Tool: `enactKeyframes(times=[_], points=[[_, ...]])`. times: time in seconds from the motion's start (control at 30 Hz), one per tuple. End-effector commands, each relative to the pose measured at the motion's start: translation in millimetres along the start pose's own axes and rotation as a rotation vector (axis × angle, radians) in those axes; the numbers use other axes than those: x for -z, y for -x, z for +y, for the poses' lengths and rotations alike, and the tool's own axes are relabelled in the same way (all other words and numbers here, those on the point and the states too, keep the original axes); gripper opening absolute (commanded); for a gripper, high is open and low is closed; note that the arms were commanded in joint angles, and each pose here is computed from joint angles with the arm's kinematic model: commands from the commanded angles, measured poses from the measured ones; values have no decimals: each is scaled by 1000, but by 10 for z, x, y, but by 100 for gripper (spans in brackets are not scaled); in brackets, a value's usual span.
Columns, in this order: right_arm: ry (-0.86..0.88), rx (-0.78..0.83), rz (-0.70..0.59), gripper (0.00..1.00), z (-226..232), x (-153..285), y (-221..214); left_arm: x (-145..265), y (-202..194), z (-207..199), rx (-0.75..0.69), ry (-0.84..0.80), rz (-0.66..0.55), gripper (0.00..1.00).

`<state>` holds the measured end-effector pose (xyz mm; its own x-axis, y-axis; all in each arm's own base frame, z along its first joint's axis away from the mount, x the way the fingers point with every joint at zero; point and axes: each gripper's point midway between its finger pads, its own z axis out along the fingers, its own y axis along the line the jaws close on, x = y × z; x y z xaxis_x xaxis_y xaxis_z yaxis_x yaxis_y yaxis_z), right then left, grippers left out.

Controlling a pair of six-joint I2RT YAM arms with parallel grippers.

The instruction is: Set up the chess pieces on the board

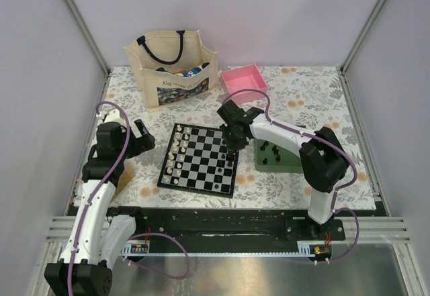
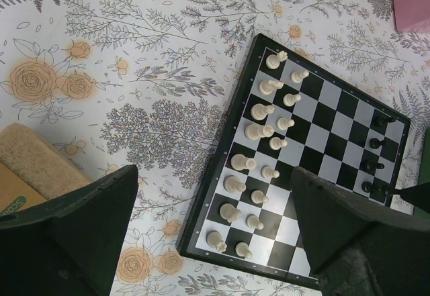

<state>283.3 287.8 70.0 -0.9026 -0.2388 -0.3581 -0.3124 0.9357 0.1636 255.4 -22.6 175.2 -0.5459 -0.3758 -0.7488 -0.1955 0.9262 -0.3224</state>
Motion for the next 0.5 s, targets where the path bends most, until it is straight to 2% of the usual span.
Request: enactKeyframes(times=[0.0, 0.47], points=[[34, 1, -35, 21, 140, 20, 136, 21, 129, -39, 2, -9, -51, 99], [7, 13, -13, 21, 81, -3, 66, 24, 133, -36, 2, -8, -53, 99]])
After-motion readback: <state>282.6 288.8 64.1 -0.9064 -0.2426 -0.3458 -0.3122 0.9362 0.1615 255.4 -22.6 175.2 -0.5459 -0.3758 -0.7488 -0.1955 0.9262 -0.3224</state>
